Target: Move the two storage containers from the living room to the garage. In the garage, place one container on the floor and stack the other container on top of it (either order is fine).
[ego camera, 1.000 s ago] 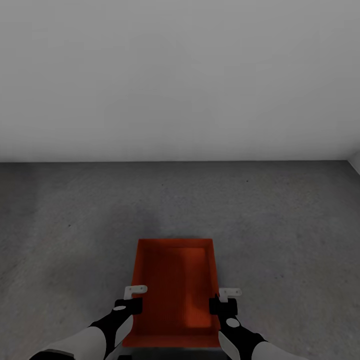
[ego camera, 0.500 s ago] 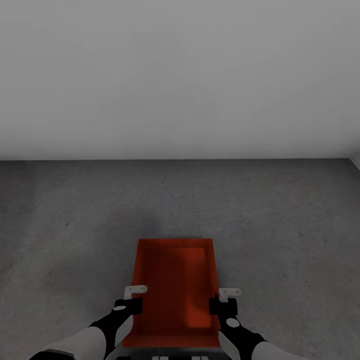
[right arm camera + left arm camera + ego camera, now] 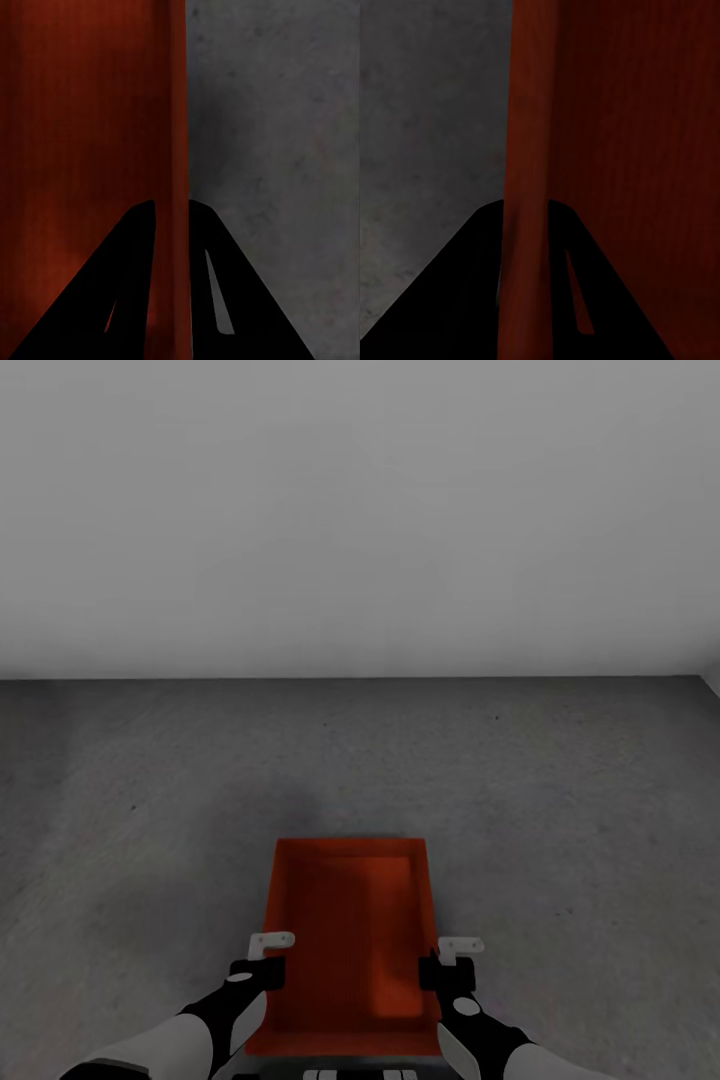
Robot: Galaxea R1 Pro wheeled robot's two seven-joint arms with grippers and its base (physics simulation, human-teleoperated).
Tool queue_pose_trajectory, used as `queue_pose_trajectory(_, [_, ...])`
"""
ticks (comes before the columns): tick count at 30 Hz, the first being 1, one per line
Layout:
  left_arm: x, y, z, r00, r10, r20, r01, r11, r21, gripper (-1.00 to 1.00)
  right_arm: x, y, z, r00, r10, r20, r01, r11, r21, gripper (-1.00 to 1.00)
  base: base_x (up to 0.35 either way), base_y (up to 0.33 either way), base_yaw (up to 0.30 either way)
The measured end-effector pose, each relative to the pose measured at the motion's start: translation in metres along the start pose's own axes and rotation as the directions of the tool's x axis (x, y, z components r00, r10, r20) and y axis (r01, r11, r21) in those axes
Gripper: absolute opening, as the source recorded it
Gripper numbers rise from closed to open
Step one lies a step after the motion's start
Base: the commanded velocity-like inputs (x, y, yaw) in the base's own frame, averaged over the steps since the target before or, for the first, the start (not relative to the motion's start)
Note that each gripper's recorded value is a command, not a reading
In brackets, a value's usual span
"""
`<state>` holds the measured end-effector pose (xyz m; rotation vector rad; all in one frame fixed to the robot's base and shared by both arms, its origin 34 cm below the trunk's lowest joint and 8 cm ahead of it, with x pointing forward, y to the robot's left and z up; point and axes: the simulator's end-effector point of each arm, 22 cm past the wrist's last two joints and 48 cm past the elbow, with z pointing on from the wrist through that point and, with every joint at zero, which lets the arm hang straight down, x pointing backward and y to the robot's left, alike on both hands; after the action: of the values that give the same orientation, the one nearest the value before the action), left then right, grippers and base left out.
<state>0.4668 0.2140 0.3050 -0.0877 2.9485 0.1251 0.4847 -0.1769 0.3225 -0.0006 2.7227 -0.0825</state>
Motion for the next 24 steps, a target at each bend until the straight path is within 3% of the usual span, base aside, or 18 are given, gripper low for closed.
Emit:
queue_pose_trajectory(14, [-0.002,0.0,0.0,1.0,0.001,0.003,-0.001,1.0,0.001,-1.0,-0.001,0.0,0.0,1.0,0.001,0.003,-0.002,1.0,0.001,-1.0,0.0,0.0,0.0])
queue_pose_trajectory(15, [-0.001,0.0,0.0,1.0,0.0,0.003,0.0,1.0,0.001,1.0,-0.001,0.0,0.0,1.0,0.001,0.003,-0.001,1.0,0.001,1.0,0.0,0.0,0.0])
queue_pose_trajectory(16, [-0.037,0.002,-0.001,0.993,-0.062,0.105,0.063,0.998,-0.003,1.0,0.008,-0.01,-0.001,1.0,0.012,-0.017,-0.012,0.999,0.034,1.0,0.0,0.0,0.0])
queue_pose_trajectory(17, [-0.039,0.003,-0.001,0.992,-0.066,0.109,0.067,0.998,-0.005,1.0,0.021,-0.025,-0.002,0.999,0.02,-0.044,-0.017,0.997,0.071,1.0,0.0,0.0,0.0])
queue_pose_trajectory(24, [-0.04,0.003,-0.001,0.991,-0.071,0.112,0.072,0.997,-0.007,1.0,0.021,-0.027,-0.002,0.999,0.023,-0.044,-0.02,0.997,0.079,1.0,0.0,0.0,0.0])
